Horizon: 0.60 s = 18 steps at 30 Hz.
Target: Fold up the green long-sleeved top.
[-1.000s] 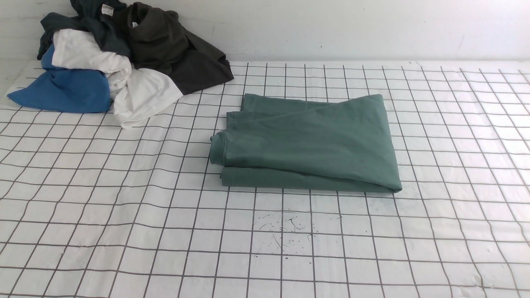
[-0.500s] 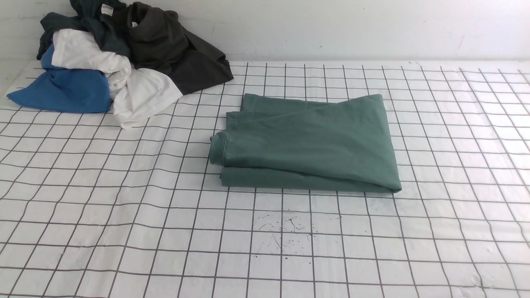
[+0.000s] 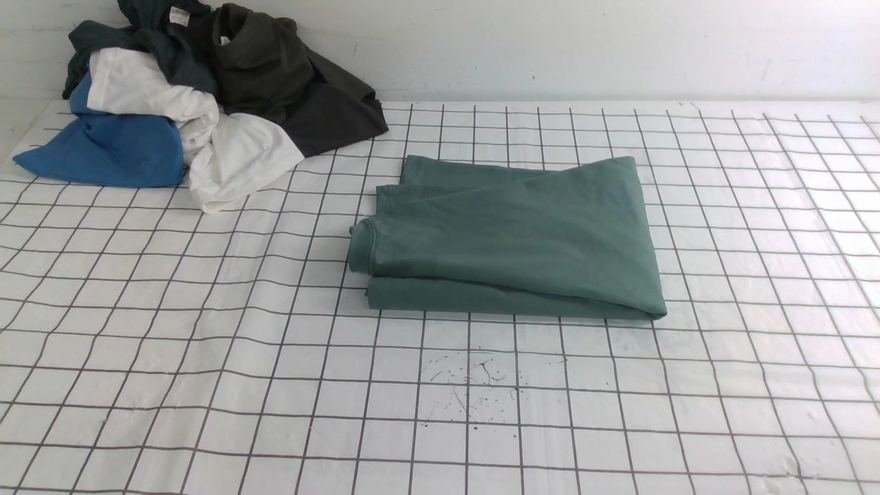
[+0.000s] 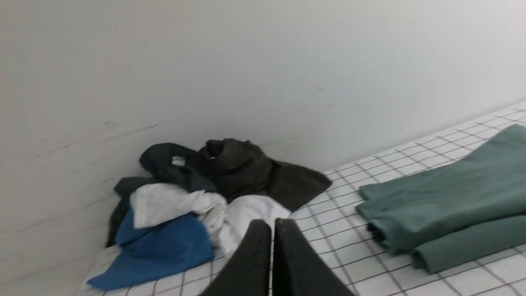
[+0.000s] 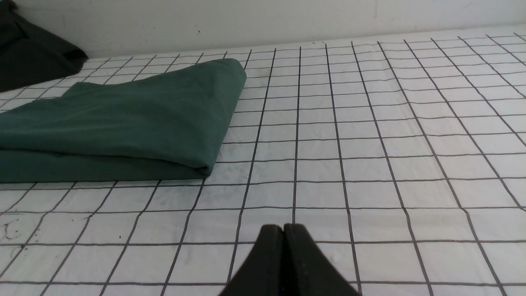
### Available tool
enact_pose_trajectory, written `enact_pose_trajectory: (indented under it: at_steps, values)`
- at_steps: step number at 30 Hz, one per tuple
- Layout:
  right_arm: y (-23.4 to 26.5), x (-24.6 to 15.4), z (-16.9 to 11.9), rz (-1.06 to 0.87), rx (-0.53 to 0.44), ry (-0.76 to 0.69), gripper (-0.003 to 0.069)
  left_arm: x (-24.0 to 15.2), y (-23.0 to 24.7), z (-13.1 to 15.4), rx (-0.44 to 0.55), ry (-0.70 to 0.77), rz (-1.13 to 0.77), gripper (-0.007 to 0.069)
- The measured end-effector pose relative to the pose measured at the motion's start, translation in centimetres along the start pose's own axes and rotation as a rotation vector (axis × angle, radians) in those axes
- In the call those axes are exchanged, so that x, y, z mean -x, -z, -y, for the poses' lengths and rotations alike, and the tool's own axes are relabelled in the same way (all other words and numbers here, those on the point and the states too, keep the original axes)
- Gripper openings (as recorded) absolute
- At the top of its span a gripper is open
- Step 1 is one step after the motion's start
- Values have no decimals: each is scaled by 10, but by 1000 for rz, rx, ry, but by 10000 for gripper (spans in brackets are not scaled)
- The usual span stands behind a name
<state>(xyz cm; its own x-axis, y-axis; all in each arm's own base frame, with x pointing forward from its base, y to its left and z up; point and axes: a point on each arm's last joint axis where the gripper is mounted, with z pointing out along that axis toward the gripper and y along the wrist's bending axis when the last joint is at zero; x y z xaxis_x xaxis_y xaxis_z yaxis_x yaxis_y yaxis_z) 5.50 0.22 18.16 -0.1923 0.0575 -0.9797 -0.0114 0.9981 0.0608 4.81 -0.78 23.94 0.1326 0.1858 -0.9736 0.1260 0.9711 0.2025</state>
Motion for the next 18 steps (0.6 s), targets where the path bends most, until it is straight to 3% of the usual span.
enact_pose_trajectory:
  at_steps: [7, 13, 18]
  values:
    - [0, 0, 0, 0, 0, 0, -13, -41, -3, 1, 105, 161, -114, -7]
    - [0, 0, 0, -1, 0, 0, -13, -65, 3, 10, 47, 220, -386, -7]
    - [0, 0, 0, -1, 0, 0, -13, -65, 3, 11, 33, 196, -399, -7]
